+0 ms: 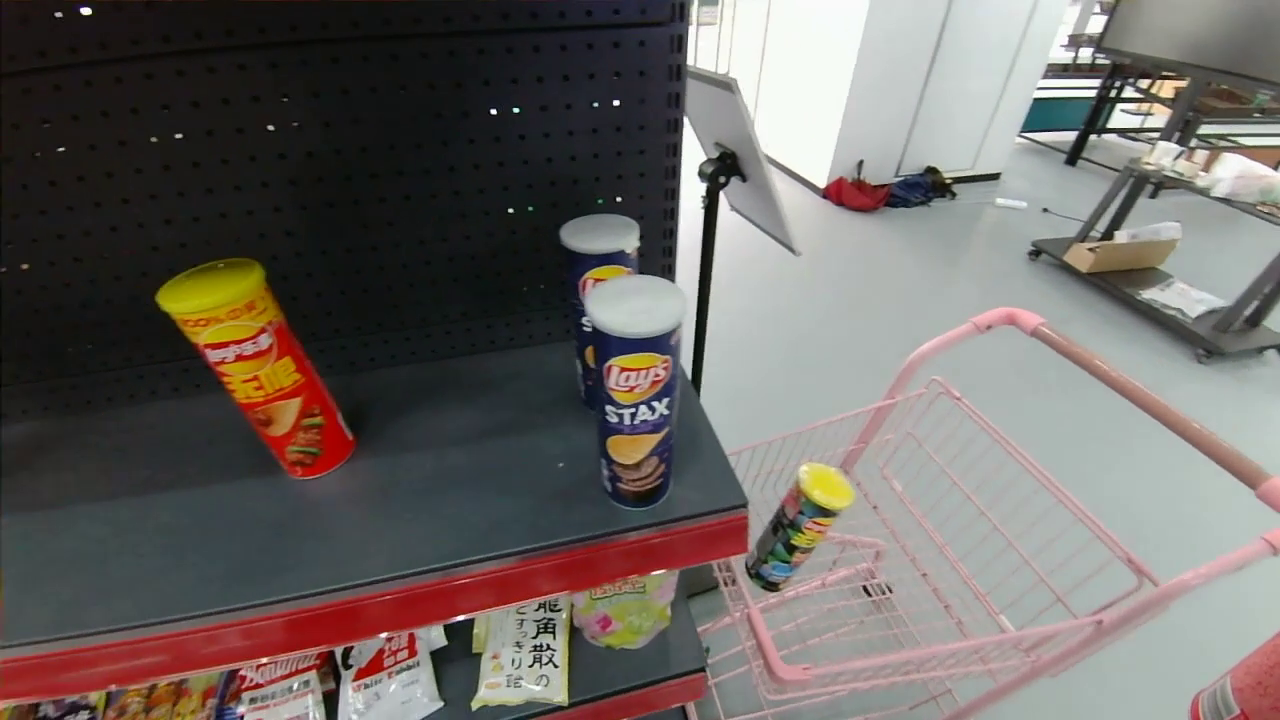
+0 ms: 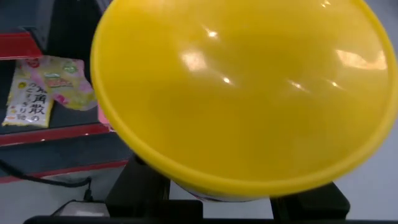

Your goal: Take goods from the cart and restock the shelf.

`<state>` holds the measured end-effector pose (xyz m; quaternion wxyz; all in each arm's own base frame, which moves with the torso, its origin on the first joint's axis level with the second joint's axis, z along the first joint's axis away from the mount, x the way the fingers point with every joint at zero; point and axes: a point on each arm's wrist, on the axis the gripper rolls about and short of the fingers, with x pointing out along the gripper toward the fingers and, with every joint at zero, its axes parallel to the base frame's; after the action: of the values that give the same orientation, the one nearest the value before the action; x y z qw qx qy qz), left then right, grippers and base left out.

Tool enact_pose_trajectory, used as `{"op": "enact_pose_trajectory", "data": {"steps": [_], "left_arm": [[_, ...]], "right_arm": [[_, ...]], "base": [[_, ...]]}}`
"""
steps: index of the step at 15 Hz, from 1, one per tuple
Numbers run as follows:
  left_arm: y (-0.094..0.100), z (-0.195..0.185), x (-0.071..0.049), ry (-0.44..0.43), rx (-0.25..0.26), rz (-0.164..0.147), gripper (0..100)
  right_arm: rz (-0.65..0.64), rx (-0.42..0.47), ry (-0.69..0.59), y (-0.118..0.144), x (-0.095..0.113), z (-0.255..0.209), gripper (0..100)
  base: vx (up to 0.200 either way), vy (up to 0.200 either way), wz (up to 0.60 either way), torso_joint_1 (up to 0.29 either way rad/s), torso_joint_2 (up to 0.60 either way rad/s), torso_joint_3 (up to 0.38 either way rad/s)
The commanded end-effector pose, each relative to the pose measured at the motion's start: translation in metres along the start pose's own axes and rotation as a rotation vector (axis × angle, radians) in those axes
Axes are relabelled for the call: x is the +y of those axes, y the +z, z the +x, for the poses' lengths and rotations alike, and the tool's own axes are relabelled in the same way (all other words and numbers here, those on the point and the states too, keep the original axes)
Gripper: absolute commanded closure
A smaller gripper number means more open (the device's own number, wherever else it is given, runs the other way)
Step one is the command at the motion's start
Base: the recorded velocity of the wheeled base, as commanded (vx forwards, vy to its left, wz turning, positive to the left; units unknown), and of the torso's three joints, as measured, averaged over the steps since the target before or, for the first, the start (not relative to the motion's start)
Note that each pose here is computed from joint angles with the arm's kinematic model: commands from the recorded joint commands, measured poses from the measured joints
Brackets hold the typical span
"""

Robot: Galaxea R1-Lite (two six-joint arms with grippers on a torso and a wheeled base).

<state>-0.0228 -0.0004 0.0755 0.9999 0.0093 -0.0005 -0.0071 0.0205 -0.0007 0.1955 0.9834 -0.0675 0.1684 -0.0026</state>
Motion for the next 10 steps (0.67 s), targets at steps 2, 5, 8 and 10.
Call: {"op": "enact_pose_trajectory", "data": {"steps": [2, 5, 8, 10], "left_arm": [[0.0, 0.0, 0.0, 0.0, 0.001, 0.0, 0], [0.0, 0.0, 0.0, 0.0, 0.001, 0.0, 0], [0.0, 0.0, 0.0, 0.0, -0.001, 0.001, 0], [0.0, 0.0, 0.0, 0.0, -0.001, 0.001, 0]], "right_arm": [[-0.002, 0.0, 0.001, -0.002, 0.0, 0.0, 100], [-0.005, 0.005, -0.002, -0.009, 0.001, -0.001, 100], [0.006, -0.055, -0.009, -0.02, 0.001, -0.011, 100], [0.008, -0.069, -0.011, -0.026, 0.001, -0.014, 100]], "base": [[0.0, 0.0, 0.6, 0.002, 0.0, 0.0], [0.0, 0.0, 0.0, 0.0, 0.0, 0.0], [0.0, 0.133, 0.0, 0.002, 0.0, 0.002], [0.0, 0.2, 0.0, -0.002, 0.0, 0.002]]}}
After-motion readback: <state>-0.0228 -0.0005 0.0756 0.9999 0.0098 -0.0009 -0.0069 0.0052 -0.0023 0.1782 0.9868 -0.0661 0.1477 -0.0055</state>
